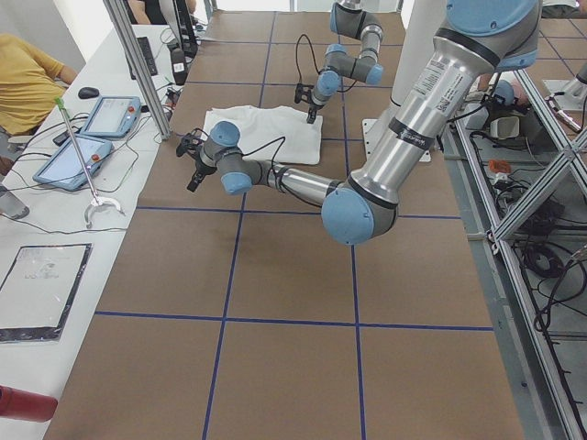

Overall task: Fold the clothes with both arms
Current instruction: 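Move the right gripper up the shirt side edge and raise it away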

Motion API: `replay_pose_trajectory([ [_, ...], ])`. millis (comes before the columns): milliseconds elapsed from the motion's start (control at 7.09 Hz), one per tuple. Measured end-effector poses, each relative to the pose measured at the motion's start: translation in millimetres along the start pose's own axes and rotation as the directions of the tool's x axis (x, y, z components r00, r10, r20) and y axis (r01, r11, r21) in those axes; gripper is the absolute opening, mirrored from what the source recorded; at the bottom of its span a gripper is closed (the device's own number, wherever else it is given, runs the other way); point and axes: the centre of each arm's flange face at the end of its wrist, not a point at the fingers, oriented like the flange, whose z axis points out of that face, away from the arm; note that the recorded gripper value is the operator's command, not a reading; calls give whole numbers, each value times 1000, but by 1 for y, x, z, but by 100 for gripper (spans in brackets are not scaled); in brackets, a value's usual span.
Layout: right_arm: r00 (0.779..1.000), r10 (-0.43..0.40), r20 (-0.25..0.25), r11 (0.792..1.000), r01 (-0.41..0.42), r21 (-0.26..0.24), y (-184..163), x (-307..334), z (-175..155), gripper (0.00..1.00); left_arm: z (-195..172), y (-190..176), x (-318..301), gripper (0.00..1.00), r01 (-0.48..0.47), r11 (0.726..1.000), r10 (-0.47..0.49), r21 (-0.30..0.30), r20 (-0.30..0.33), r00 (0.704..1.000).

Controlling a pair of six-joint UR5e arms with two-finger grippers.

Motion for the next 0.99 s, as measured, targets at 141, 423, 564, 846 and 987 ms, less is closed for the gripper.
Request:
replay_pose_trajectory([
  [141, 999, -30, -29, 1000, 30, 4, 8, 25, 18, 100, -1, -1, 1, 100, -1, 1000, 1, 2, -2, 1000],
  [423, 998, -49, -48, 999, 50, 20, 17, 54, 34, 100, -3, -2, 3, 100, -2, 1000, 2, 5, -6, 1000],
  [564, 999, -42, 3, 998, 42, 37, 7, 66, 15, 100, -4, -2, 4, 100, -2, 1000, 3, 7, -9, 1000],
  [846, 987, -26, 156, 995, 11, 97, -48, 95, -26, 100, -5, -3, 6, 100, -1, 1000, 1, 10, -13, 1000],
  [987, 973, 2, 230, 992, -30, 120, -81, 105, -32, 100, -7, -3, 7, 100, 2, 1000, -2, 11, -14, 1000],
])
